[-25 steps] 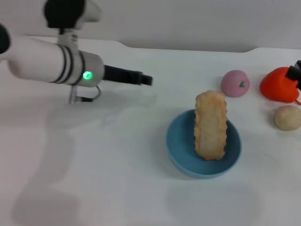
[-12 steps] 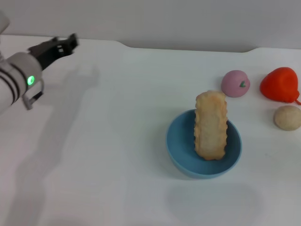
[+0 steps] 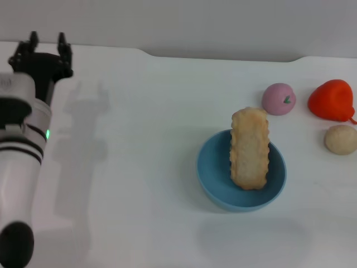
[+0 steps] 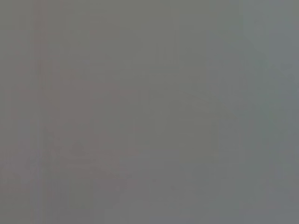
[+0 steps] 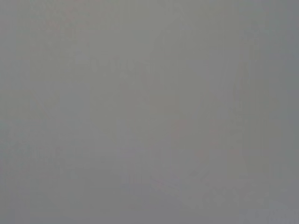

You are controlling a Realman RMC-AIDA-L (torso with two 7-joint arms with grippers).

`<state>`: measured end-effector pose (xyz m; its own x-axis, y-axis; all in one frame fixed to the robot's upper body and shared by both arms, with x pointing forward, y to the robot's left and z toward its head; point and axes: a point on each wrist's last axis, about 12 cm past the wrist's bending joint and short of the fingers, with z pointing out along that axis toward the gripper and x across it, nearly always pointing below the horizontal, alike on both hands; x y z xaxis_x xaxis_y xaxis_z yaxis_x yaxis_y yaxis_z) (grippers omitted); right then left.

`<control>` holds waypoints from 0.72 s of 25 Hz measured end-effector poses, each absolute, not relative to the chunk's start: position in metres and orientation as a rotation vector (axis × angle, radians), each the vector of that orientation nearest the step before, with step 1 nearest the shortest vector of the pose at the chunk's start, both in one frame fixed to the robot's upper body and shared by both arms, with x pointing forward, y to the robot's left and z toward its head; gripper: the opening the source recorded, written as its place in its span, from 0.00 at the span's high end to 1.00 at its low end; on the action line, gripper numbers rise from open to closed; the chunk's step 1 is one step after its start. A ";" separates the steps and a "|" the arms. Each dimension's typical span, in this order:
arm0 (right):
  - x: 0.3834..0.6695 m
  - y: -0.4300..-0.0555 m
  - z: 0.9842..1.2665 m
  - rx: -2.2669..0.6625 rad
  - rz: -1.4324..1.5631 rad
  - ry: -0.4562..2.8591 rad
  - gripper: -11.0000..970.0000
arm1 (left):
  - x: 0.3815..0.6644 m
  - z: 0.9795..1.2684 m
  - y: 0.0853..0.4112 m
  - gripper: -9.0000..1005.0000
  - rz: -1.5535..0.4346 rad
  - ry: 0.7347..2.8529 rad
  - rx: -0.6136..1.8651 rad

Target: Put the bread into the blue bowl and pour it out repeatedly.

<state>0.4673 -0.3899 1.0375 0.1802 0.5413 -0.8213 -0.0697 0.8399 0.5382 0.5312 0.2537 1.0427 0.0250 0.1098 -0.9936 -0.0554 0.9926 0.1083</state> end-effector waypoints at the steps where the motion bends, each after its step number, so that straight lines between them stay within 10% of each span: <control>1: 0.467 -0.390 1.037 0.426 0.450 1.328 0.65 | 0.531 1.043 0.254 0.52 0.128 1.541 0.043; 18: 0.467 -0.306 1.007 0.006 -0.036 1.459 0.65 | 0.514 1.020 0.260 0.52 -0.069 1.515 0.112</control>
<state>0.4665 -0.3060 1.0066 0.1110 -0.0211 -0.9936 0.0285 0.9994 -0.0181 0.5136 0.2595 1.0199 0.0551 0.0246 -0.9982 0.1152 0.9929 0.0308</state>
